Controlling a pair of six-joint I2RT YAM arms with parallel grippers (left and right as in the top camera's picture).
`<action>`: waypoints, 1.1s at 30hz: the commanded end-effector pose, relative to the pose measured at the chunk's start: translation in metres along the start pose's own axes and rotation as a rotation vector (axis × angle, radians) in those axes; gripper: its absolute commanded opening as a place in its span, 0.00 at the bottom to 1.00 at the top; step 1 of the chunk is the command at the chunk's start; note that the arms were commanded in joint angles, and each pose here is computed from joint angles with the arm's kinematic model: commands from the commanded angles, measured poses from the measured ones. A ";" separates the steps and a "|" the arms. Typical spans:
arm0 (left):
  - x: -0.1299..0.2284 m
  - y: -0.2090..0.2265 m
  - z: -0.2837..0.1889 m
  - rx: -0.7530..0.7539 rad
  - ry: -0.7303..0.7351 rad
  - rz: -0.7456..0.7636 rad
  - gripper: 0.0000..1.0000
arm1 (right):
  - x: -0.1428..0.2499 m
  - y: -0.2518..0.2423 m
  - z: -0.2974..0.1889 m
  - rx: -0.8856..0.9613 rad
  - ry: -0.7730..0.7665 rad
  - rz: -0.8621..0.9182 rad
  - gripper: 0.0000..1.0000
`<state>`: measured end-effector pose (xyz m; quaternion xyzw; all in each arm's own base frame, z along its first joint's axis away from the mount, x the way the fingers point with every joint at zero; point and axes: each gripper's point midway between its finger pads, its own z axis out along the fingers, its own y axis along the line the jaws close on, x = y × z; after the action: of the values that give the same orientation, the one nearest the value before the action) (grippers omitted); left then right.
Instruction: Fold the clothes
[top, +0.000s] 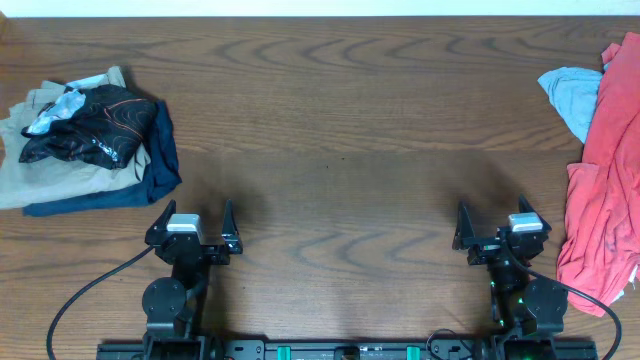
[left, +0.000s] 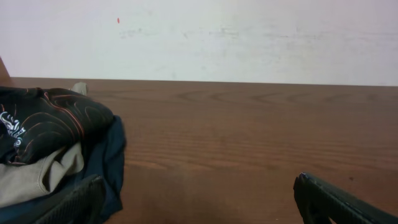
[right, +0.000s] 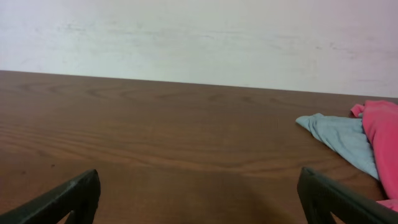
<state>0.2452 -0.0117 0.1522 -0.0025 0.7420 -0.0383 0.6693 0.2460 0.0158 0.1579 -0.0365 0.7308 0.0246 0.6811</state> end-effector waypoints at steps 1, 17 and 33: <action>0.014 -0.001 0.000 0.010 0.046 0.015 0.98 | 0.001 -0.003 0.000 0.013 0.005 0.004 0.99; 0.014 -0.001 0.000 0.010 0.046 0.015 0.98 | 0.001 -0.003 0.000 0.013 0.005 0.004 0.99; 0.013 -0.001 0.000 0.010 0.044 0.015 0.98 | 0.002 -0.025 -0.002 0.142 0.007 0.003 0.99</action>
<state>0.2452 -0.0117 0.1522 -0.0025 0.7420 -0.0383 0.6693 0.2467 0.0031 0.1598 -0.0111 0.7291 -0.0026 0.6843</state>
